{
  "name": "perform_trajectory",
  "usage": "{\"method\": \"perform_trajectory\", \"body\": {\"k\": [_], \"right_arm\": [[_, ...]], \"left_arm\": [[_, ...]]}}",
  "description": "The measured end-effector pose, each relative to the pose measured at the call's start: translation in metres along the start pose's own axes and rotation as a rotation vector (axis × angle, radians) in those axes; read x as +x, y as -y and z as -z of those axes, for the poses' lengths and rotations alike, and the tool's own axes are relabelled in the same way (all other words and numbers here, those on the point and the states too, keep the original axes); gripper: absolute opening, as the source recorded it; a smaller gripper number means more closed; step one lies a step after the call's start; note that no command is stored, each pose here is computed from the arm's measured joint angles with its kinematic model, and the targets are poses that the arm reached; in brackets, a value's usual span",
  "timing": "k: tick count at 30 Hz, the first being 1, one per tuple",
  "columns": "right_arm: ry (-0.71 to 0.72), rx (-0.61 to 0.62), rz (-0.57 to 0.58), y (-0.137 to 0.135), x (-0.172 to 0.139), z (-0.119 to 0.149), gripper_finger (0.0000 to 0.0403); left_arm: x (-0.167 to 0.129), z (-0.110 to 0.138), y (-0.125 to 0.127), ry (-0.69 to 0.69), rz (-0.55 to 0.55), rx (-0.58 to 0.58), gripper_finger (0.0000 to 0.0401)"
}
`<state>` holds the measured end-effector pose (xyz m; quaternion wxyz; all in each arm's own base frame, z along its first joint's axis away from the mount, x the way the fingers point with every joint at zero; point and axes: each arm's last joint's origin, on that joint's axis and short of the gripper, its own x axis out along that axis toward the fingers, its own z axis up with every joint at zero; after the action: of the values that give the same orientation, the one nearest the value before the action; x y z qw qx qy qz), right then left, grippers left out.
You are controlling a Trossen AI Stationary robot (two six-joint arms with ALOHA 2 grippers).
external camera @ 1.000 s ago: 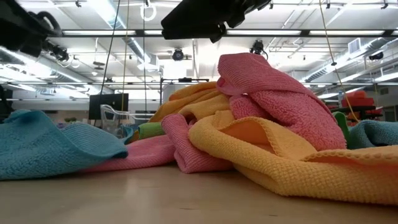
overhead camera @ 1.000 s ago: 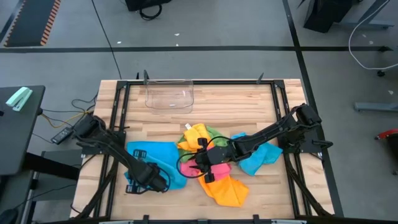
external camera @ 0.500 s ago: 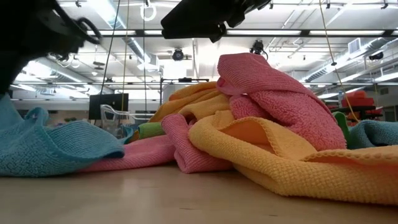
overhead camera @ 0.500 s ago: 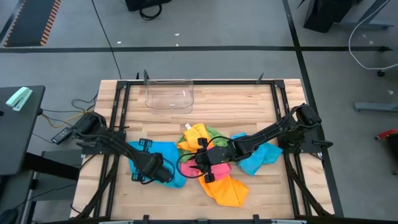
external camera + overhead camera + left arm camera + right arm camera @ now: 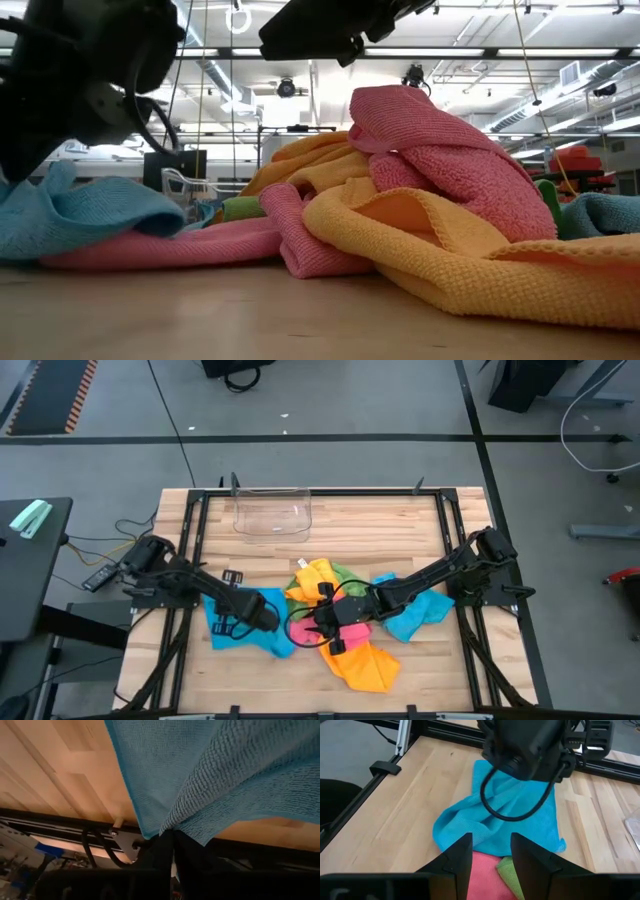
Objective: Fold microfiber towels
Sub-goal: Fold the left blue microfiber towel
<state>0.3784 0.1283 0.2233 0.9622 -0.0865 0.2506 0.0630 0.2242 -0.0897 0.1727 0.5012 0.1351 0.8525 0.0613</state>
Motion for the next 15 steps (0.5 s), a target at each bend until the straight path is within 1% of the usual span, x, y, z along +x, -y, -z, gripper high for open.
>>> {"method": "perform_trajectory", "body": {"k": [8,12,15], "right_arm": [[0.001,0.002,0.000,0.000,0.000,0.000,0.0143],[0.001,0.009,0.000,0.000,0.000,0.000,0.0143],[0.000,0.031,-0.001,0.000,0.000,0.000,0.0143]], "left_arm": [[0.003,-0.008,-0.018,0.012,0.048,0.029,0.0007],[0.005,-0.016,-0.027,0.065,0.075,0.029,0.0017],[0.007,-0.018,-0.033,0.073,0.081,0.032,0.0021]]}}
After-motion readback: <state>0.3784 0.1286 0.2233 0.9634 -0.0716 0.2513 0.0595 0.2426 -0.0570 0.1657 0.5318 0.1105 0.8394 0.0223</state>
